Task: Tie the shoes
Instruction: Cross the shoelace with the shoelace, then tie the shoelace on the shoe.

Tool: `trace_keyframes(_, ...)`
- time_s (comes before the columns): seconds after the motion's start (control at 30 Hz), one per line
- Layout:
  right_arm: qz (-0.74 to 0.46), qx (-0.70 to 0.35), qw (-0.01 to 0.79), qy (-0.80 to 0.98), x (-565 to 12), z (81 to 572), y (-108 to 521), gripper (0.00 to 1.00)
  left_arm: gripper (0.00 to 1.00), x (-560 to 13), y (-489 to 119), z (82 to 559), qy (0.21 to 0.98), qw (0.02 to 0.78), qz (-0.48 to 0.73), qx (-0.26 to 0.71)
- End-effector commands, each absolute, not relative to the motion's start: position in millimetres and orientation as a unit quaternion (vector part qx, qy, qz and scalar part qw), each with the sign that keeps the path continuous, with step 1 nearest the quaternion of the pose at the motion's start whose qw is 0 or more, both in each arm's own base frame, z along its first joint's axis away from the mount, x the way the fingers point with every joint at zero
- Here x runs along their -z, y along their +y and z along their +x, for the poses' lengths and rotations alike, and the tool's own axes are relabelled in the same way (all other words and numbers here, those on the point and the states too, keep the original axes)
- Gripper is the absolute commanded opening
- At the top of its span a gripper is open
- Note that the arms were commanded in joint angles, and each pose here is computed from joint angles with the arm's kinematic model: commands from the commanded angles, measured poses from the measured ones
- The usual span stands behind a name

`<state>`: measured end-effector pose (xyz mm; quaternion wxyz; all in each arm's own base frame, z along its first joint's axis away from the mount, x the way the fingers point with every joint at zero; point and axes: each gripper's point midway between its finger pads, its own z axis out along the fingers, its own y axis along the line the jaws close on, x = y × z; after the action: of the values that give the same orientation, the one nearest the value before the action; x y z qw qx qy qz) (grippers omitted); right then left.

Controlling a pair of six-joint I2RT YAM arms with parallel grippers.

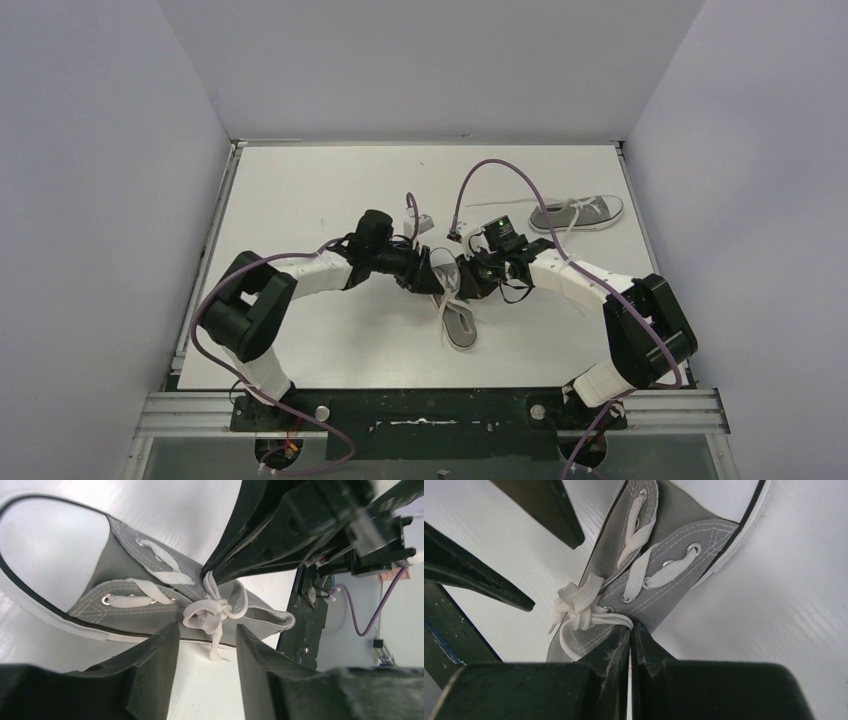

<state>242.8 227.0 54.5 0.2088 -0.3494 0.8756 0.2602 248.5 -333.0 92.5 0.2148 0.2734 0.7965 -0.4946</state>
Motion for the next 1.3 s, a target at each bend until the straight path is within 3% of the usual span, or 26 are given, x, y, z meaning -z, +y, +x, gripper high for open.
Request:
trace_keyframes(0.0,-0.359,-0.275,0.222,0.864,-70.0,246.2,235.3,0.00,0.47,-98.5,-343.9,241.5,0.752,0.220,0.324,0.530)
trace_keyframes(0.2,-0.357,-0.279,0.218,0.865,-68.8,245.0,235.9,0.00,0.45,-93.8,-351.1,243.5,0.747,0.210,0.312,0.549)
trace_keyframes(0.37,-0.357,-0.280,0.215,0.865,-68.4,245.5,236.7,0.00,0.27,-80.5,-354.1,247.2,0.760,0.196,0.300,0.543)
trace_keyframes(0.53,-0.359,-0.280,0.214,0.864,-70.3,247.0,237.0,0.00,0.21,-79.5,-353.4,245.6,0.758,0.195,0.303,0.544)
trace_keyframes(0.63,-0.353,-0.274,0.218,0.868,-71.0,249.7,235.9,0.00,0.07,-84.4,-352.0,247.6,0.759,0.202,0.300,0.542)
trace_keyframes(0.87,-0.341,-0.274,0.223,0.871,-76.4,249.0,233.5,0.00,0.00,-88.9,-333.2,236.6,0.769,0.189,0.296,0.535)
trace_keyframes(1.07,-0.334,-0.272,0.229,0.873,-79.6,250.6,232.6,0.00,0.00,-93.9,-325.6,224.9,0.787,0.166,0.277,0.526)
trace_keyframes(1.27,-0.332,-0.279,0.227,0.872,-78.2,250.7,235.0,0.00,0.21,-121.3,-339.6,207.6,0.751,0.106,0.252,0.601)
